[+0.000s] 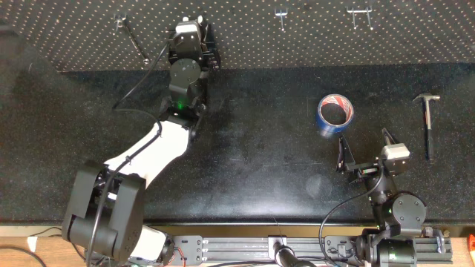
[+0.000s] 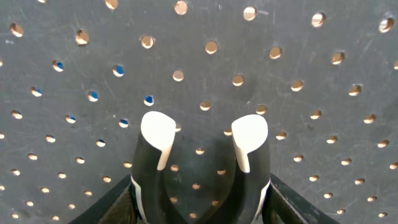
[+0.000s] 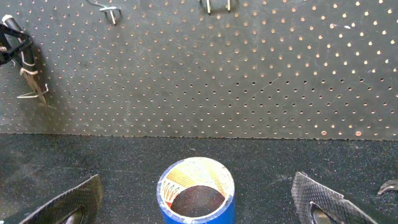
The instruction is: Place Tools Onto Pegboard
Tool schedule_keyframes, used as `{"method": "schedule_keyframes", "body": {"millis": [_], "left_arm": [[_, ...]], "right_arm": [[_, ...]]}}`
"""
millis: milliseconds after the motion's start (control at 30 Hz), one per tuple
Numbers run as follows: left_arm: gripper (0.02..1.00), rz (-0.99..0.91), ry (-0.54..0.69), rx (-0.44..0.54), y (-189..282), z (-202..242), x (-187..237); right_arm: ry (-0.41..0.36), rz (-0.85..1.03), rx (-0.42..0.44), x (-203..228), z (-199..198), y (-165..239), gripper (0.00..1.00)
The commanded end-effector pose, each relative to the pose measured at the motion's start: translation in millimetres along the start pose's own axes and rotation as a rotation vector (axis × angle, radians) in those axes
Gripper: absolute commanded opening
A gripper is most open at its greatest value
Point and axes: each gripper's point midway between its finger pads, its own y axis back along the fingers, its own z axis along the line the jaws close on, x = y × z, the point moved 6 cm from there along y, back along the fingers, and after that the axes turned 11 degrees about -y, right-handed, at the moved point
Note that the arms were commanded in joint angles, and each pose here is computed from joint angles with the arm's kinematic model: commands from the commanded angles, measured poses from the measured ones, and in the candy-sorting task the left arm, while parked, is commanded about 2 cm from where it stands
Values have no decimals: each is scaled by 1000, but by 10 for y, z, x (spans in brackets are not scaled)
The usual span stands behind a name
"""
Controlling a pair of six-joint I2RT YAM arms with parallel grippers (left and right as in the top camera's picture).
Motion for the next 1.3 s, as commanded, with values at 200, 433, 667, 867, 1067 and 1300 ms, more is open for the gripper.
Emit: {"method": "schedule_keyframes", "body": {"millis": [200,433,667,867,1067,1300], "left_arm": [[29,-30,-1,-31,-29,53,-93],[413,-31,0,-31,-27,56,-97],[873,-31,-1,-32,-27,56,-97],[993,-12,-7,-31,13,71,-123],[993,47,-24,9,412,244,-488],[993,151,4,223,971,525,-451]], "right_arm": [[12,3,-9,18,11,-1,1000],[12,3,-9,18,11,-1,1000],[12,3,-9,18,11,-1,1000],[12,3,-9,18,11,-1,1000],[12,4,-9,18,11,-1,1000],[12,3,-9,18,11,-1,1000]]}}
